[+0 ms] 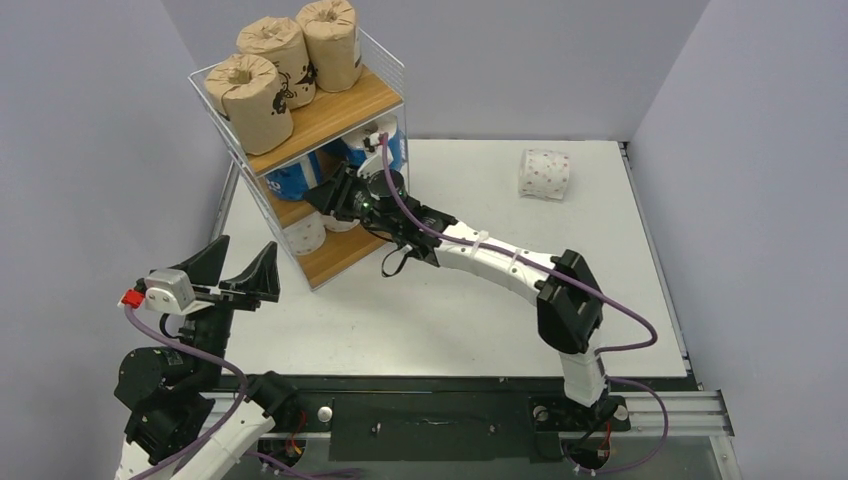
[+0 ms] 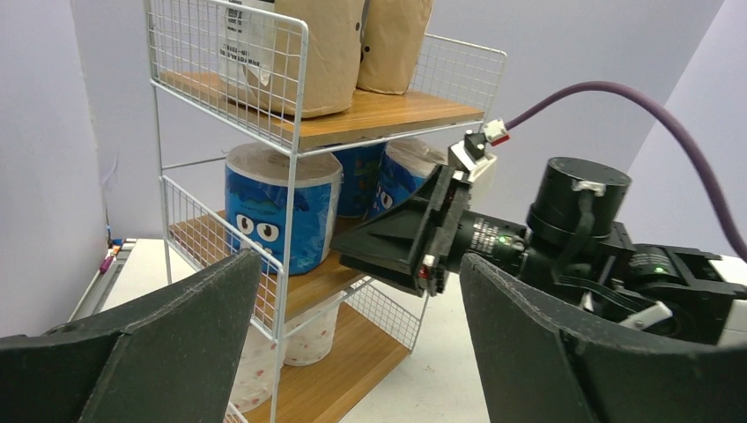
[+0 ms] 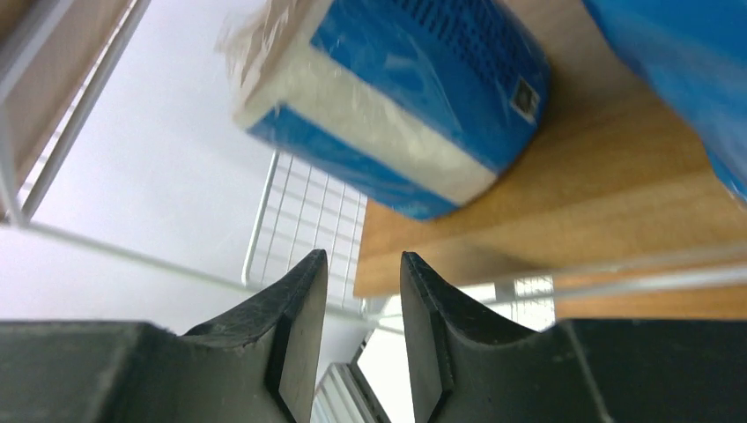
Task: Place and organize the paper towels onto the shelf
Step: Place the paper towel on the shelf, then adjust the paper towel on the shelf.
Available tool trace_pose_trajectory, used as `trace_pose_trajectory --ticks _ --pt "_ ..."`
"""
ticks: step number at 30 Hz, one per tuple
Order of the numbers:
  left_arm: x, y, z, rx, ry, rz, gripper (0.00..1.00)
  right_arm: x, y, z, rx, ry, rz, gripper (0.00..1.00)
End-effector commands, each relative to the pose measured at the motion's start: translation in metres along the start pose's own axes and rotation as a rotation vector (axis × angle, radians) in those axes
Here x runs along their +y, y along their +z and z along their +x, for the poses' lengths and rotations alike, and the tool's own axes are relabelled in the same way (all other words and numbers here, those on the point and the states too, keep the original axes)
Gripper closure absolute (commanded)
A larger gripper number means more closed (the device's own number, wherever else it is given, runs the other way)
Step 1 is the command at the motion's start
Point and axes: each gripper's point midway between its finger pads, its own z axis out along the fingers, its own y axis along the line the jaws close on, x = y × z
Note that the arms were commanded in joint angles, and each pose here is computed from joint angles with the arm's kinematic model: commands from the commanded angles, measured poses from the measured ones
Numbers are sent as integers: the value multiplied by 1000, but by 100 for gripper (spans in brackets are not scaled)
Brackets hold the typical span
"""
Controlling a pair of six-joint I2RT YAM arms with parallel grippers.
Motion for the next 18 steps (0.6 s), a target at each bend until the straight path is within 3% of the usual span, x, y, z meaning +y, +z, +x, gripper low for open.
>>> trace_pose_trajectory --ticks 1,9,14,18 --pt "-1 0 -5 -20 -21 2 18 59 -54 -55 -105 -33 -142 66" --pt "-4 2 -1 -17 -37 9 17 29 -123 -98 -204 -89 -64 61" --pt "-6 6 6 -9 -48 10 17 -13 -142 -129 -268 -107 36 41" --pt "-7 8 9 -1 -47 13 17 -26 -138 -139 -278 -132 89 33"
